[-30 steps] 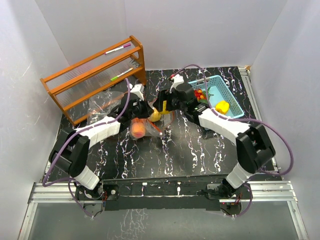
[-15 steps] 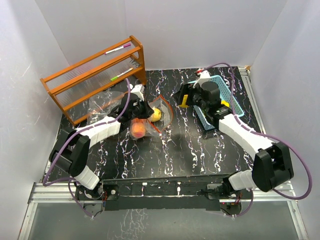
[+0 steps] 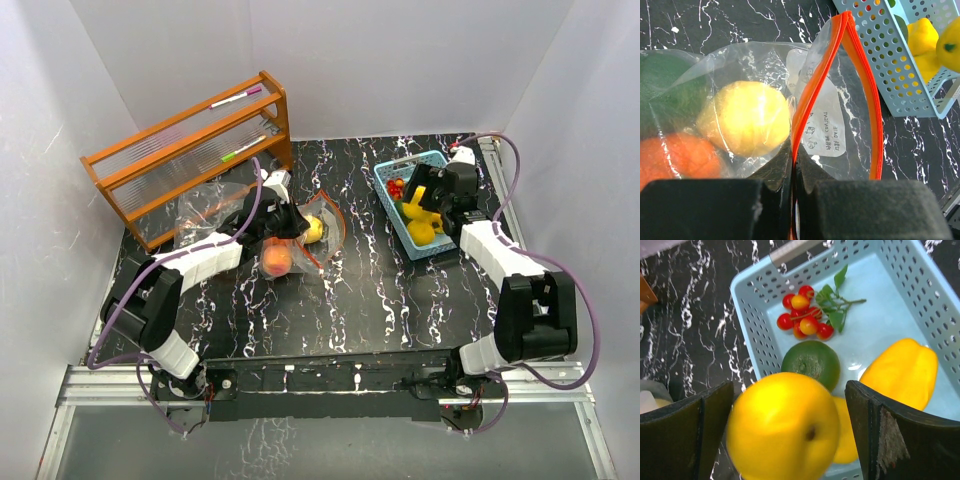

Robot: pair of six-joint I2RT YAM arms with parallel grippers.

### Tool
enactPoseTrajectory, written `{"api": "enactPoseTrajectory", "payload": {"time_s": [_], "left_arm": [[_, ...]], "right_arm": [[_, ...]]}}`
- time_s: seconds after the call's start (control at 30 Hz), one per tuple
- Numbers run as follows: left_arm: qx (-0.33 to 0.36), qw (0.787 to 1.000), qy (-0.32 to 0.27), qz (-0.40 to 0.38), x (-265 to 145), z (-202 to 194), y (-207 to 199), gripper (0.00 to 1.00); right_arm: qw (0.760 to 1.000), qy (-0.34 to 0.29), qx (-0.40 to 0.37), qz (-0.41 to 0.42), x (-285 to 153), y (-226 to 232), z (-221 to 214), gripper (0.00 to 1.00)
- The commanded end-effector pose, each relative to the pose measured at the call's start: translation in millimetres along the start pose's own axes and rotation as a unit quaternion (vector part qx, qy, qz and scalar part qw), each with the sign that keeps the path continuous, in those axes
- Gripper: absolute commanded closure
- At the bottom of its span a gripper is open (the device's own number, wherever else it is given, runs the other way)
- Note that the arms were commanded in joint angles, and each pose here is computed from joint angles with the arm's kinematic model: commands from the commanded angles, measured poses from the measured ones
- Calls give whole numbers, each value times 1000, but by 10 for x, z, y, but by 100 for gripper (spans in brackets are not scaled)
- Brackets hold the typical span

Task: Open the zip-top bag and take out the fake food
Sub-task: Place the fake fruit in the bin.

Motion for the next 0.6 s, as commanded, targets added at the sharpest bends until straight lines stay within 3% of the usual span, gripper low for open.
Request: {"api": "enactPoseTrajectory", "payload": {"time_s": [0.0, 0.37, 0.47, 0.57], "left_arm": [[0, 1000, -6, -18, -14, 36, -50, 100], [0, 1000, -2, -20, 17, 38, -52, 100], [-2, 1000, -2, -24, 32, 27, -54, 100], [-6, 1000, -1, -27, 47, 31, -59, 100]], "right_arm": [[999, -21, -21, 15, -20, 82, 123, 2], [997, -60, -51, 6, -191, 100, 299, 2], [995, -69, -51, 49, -345, 227, 362, 3], [989, -61, -60, 121, -490, 439, 352, 11]]}}
Point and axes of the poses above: each gripper's point midway between its finger pads, its own x axis out along the fingers, its own y axis along the line the jaws close on, z = x × y, the point moved 8 cm from there along -x, back along the fingers, and after that the axes turned 11 degrees about x, right-handed, at the moved point
